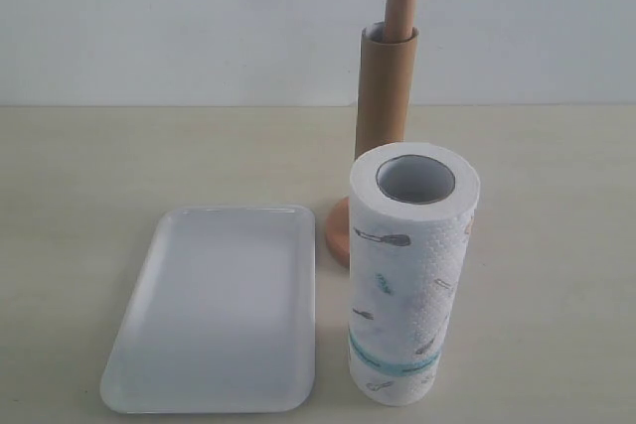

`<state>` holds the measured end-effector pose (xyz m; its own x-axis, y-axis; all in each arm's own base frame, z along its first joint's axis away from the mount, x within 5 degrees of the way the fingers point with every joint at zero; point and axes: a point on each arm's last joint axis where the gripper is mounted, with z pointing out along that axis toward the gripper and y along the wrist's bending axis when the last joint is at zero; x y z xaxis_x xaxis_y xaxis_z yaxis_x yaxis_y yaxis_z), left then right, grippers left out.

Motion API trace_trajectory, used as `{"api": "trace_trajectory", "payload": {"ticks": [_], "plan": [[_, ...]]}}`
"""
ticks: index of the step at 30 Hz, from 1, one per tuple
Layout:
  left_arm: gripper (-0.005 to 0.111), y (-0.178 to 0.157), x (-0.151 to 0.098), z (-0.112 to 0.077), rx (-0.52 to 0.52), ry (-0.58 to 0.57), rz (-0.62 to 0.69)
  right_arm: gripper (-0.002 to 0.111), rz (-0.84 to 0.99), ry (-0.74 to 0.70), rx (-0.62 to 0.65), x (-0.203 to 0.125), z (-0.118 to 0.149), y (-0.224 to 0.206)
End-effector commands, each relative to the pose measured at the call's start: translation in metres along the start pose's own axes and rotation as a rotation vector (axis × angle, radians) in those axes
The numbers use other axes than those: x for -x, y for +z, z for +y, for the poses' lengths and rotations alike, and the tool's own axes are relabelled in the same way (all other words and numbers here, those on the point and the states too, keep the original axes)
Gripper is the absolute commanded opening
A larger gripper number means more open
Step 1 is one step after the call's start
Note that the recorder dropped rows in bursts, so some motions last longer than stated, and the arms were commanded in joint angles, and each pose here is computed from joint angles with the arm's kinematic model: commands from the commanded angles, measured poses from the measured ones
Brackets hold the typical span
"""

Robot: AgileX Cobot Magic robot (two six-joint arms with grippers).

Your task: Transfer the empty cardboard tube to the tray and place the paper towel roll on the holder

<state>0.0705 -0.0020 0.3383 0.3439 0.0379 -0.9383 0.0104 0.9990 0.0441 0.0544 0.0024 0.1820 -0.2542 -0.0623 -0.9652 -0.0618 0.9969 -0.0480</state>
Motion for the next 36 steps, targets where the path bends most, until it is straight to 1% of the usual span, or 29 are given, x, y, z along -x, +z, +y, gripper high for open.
{"api": "trace_trajectory", "payload": {"ticks": [1,4,8,10,12,13,16,17,18,19,20,22,24,26,27,32,34,36], "plan": [[0.005,0.048,-0.027,-0.001,-0.008,-0.016,0.299,0.0,-0.003,-0.003,-0.009,0.001,-0.001,0.0],[0.005,0.065,-0.047,-0.002,-0.012,-0.016,0.384,0.0,-0.003,-0.003,-0.009,0.001,-0.001,0.0],[0.005,0.081,-0.06,-0.002,-0.014,-0.029,0.388,0.0,-0.003,-0.003,-0.009,0.001,-0.001,0.0],[0.005,0.087,-0.07,-0.003,0.003,-0.115,0.419,0.0,-0.003,-0.003,-0.009,0.001,-0.001,0.0],[0.005,0.094,-0.079,-0.003,0.014,-0.17,0.442,0.0,-0.003,-0.003,-0.009,0.001,-0.001,0.0],[0.005,0.097,-0.084,-0.004,0.016,-0.177,0.45,0.0,-0.003,-0.003,-0.009,0.001,-0.001,0.0],[0.005,0.11,-0.099,-0.005,-0.001,-0.16,0.445,0.0,-0.003,-0.003,-0.009,0.001,-0.001,0.0],[0.004,0.115,-0.105,-0.007,-0.025,-0.131,0.443,0.0,-0.003,-0.003,-0.009,0.001,-0.001,0.0],[0.004,0.121,-0.111,-0.01,-0.065,-0.088,0.438,0.0,-0.003,-0.003,-0.009,0.001,-0.001,0.0],[0.004,0.126,-0.115,-0.015,-0.128,-0.036,0.418,0.0,-0.003,-0.003,-0.009,0.001,-0.001,0.0],[0.004,0.133,-0.12,-0.021,-0.208,0.004,0.404,0.0,-0.003,-0.003,-0.009,0.001,-0.001,0.0],[0.004,0.146,-0.133,-0.035,-0.373,0.029,0.394,0.0,-0.003,-0.003,-0.009,0.001,-0.001,0.0],[0.004,0.163,-0.145,-0.049,-0.53,-0.026,0.392,0.0,-0.003,-0.003,-0.009,0.001,-0.001,0.0],[0.004,0.181,-0.155,-0.058,-0.632,-0.105,0.413,0.0,-0.003,-0.003,-0.009,0.001,-0.001,0.0],[0.004,0.19,-0.162,-0.062,-0.683,-0.126,0.429,0.0,-0.003,-0.003,-0.009,0.001,-0.001,0.0],[0.004,0.221,-0.196,-0.075,-0.867,-0.151,0.485,0.0,-0.003,-0.003,-0.009,0.001,-0.001,0.0],[0.004,0.227,-0.205,-0.081,-0.958,-0.189,0.453,0.0,-0.003,-0.003,-0.009,0.001,-0.001,0.0],[0.004,0.233,-0.214,-0.087,-1.02,-0.227,0.421,0.0,-0.003,-0.003,-0.009,0.001,-0.001,0.0]]}}
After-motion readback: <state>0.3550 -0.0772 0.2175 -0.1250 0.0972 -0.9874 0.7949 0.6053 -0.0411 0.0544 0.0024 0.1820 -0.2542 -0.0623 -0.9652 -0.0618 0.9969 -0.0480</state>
